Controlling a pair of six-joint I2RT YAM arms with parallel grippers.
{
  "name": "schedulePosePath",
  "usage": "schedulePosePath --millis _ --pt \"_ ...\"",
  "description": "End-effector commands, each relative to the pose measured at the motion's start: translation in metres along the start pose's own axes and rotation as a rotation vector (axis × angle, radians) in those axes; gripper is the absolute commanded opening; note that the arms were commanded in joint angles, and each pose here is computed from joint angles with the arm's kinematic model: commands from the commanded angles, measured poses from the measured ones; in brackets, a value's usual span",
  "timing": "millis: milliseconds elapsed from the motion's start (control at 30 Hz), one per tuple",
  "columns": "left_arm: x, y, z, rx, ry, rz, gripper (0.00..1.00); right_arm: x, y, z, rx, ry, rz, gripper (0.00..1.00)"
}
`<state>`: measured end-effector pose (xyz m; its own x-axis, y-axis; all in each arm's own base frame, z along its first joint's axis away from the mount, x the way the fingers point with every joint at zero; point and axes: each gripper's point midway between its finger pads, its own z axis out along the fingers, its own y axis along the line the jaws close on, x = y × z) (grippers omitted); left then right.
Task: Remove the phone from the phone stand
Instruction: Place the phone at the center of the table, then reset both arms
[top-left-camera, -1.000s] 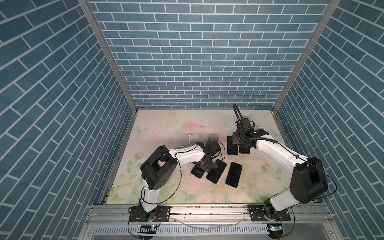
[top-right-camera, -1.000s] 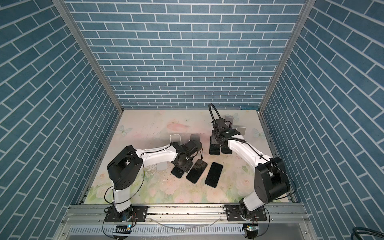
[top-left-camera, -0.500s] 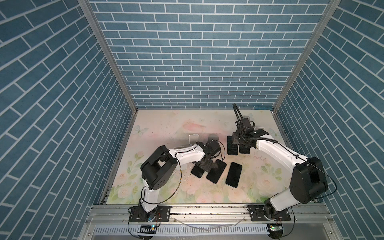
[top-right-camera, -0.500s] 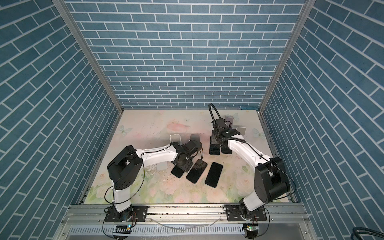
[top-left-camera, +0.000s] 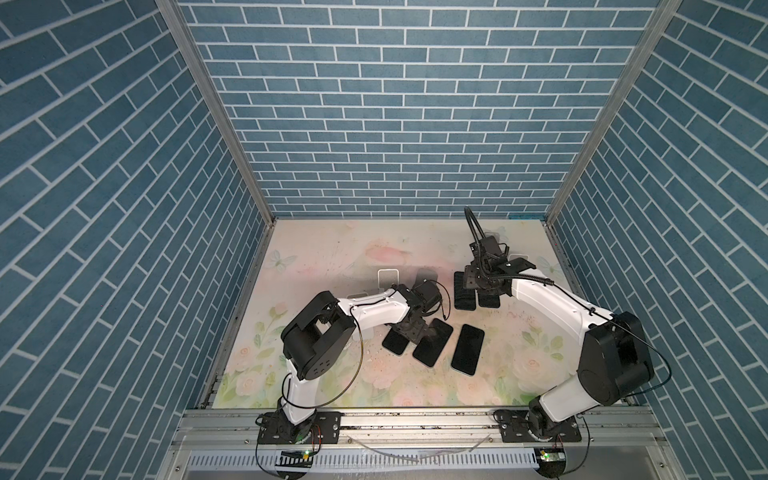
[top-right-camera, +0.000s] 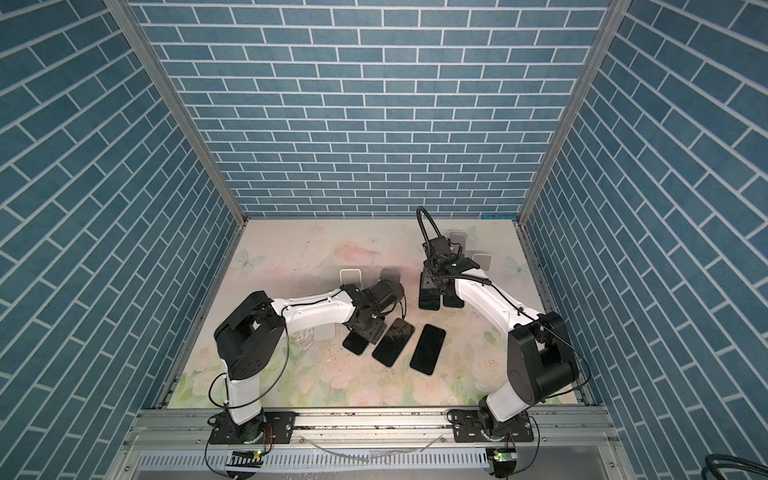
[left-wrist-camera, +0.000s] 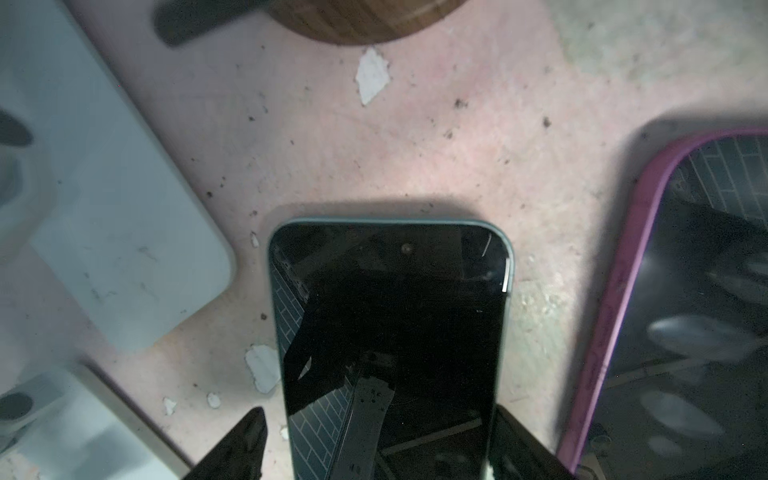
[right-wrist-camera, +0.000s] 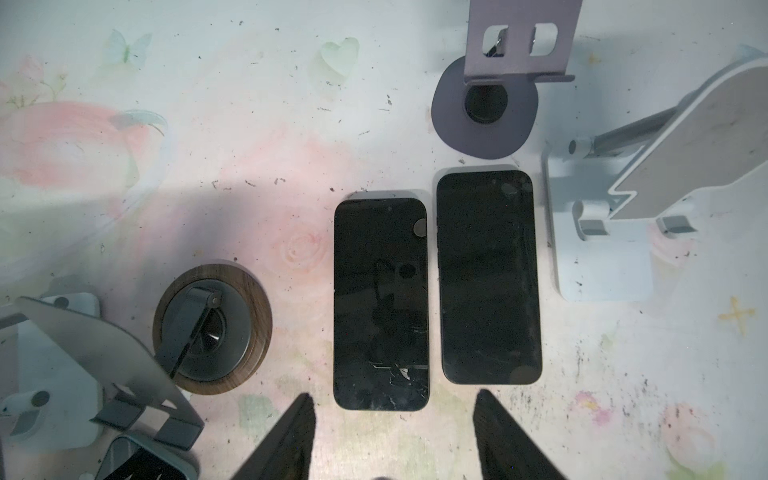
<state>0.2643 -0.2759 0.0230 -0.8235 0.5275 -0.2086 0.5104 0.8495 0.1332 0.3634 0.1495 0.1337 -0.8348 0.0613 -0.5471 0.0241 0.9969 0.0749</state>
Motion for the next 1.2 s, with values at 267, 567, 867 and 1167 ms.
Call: schedulePosePath --millis 267,567,867,1167 --pt "-0.013 0.003 -0.027 0.019 -0.122 0.005 0.91 0.000 -0.007 0.001 0.022 -0.010 0.019 0.63" --pt "-0.027 -0.010 -0.055 0.078 -0.278 0.037 1.00 -0.001 -0.012 -0.005 0.042 -0.017 0.004 0.63" --pt "-0.043 -0.002 -0.119 0.110 -0.608 0.005 1.00 -0.007 -0.018 -0.009 0.072 -0.031 -0.039 0.66" --pt "-0.038 0.037 -0.160 0.007 -0.799 -0.080 1.00 -0.026 -0.037 -0.025 0.130 -0.136 -0.067 0.76"
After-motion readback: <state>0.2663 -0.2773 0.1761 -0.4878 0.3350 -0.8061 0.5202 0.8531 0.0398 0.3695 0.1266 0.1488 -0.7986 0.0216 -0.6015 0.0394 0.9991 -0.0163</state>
